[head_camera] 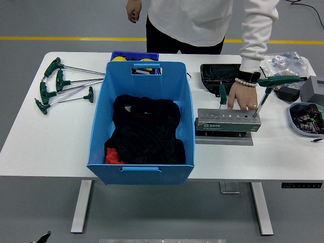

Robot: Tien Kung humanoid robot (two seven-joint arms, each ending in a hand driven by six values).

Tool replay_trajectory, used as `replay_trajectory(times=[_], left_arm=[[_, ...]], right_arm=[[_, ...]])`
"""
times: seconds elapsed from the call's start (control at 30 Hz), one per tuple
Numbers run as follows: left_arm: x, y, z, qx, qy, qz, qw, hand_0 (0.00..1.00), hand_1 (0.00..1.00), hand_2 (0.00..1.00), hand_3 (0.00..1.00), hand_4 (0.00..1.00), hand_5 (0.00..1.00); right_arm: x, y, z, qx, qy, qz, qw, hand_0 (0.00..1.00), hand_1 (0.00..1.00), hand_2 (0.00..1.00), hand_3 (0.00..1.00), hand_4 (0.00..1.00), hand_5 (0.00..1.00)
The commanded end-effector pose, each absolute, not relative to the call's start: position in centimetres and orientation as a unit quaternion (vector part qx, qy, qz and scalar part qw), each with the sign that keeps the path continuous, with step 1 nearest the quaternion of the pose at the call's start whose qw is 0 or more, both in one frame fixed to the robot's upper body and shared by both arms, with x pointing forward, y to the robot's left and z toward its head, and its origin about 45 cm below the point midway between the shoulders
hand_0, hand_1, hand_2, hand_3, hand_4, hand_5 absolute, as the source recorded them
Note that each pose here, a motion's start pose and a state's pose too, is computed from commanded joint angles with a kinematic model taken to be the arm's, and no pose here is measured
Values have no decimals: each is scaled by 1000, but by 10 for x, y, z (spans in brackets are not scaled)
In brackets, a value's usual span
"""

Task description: Lift tool from toolbox,place it in box,lift tool from toolbox,place it in box

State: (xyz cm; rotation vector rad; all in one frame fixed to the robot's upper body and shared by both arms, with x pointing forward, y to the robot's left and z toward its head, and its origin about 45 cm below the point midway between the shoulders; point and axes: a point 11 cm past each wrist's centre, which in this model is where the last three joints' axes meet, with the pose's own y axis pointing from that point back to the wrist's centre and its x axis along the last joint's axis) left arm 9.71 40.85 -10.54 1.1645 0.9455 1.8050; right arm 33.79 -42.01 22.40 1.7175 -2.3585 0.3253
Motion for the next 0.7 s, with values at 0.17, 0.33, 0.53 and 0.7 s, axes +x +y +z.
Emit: replay_trajectory(times=[0.17,0.33,0.53,0.7], left_arm=[[97,408,-105,458,372,709,387,768,785,801,714,697,583],[98,408,-105,458,372,709,386,768,785,801,715,698,583],[97,408,-105,458,373,709,385,768,785,801,715,698,583],[95,408,-106,460,374,708,384,768,786,801,717,700,584]], right_arm=[[348,-415,253,583,-759,235,172,991,934,998,998,998,773],[360,-398,284,584,-684,368,233,998,962,998,998,998,612],[368,-375,300,567,-597,480,303,998,971,998,998,998,594],[379,-359,303,579,-553,499,331,998,971,984,998,998,595]])
